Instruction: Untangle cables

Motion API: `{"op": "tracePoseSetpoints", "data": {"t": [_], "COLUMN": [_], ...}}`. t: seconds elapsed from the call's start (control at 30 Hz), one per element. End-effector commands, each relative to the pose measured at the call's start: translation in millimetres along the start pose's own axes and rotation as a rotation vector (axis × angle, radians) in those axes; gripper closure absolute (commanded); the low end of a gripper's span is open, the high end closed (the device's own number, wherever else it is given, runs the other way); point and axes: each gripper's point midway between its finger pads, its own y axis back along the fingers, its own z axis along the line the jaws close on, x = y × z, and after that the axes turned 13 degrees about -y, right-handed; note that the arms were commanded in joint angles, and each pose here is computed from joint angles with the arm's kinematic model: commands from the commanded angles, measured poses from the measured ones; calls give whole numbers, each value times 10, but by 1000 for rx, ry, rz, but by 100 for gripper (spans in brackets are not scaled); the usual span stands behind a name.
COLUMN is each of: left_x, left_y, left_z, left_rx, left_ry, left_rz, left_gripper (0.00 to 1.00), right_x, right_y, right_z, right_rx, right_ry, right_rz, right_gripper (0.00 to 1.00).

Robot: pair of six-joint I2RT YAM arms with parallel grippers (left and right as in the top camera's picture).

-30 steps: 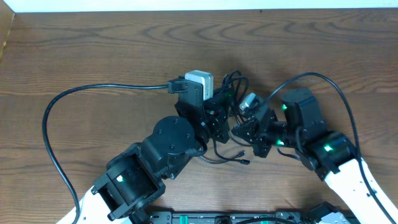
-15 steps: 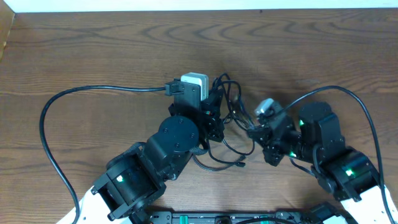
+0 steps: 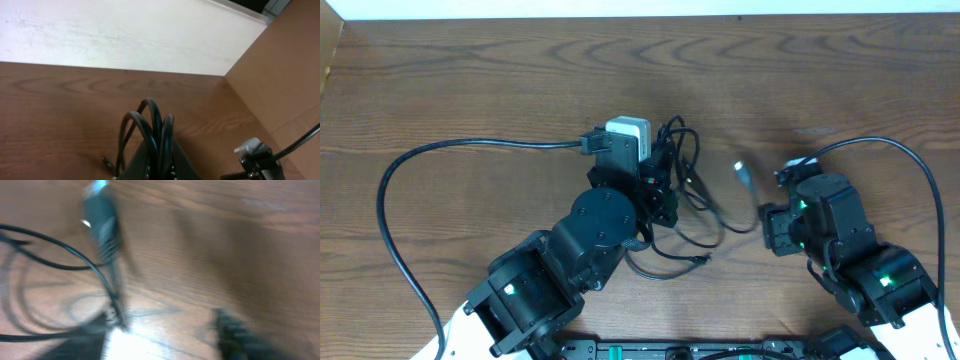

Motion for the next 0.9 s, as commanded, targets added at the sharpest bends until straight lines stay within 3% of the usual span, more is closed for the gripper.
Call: {"op": "tracePoseSetpoints", "data": {"t": [0.0,0.57,0.67,0.77,0.83,0.87], "left_x": [-282,-565,-575,-579,-572,-547], "left_y": [121,217,220,221,222,217], "left_z": [-7,-233,-234,-236,-233,-226], "left_rx": [10,142,143,144,143,139], "left_ry": [19,62,63,64,62,59], "left_rz": [-80,-182,-186,-187,-185,-175], "left_gripper": [93,91,83,51,35,32], "right_x": [-61,-32,-35,-52,-58,-59], "right_y": [17,14,14,14,14,14], "right_z": [-174,-191,-190,-183,-180,-180], "right_rx": [81,83,82,79,78,78], "right_ry": [-84,-92,-101,-102,-102,-102], "right_rz": [-37,-22,-24,-30,-33,-33], "right_gripper": [1,1,1,1,1,1]}}
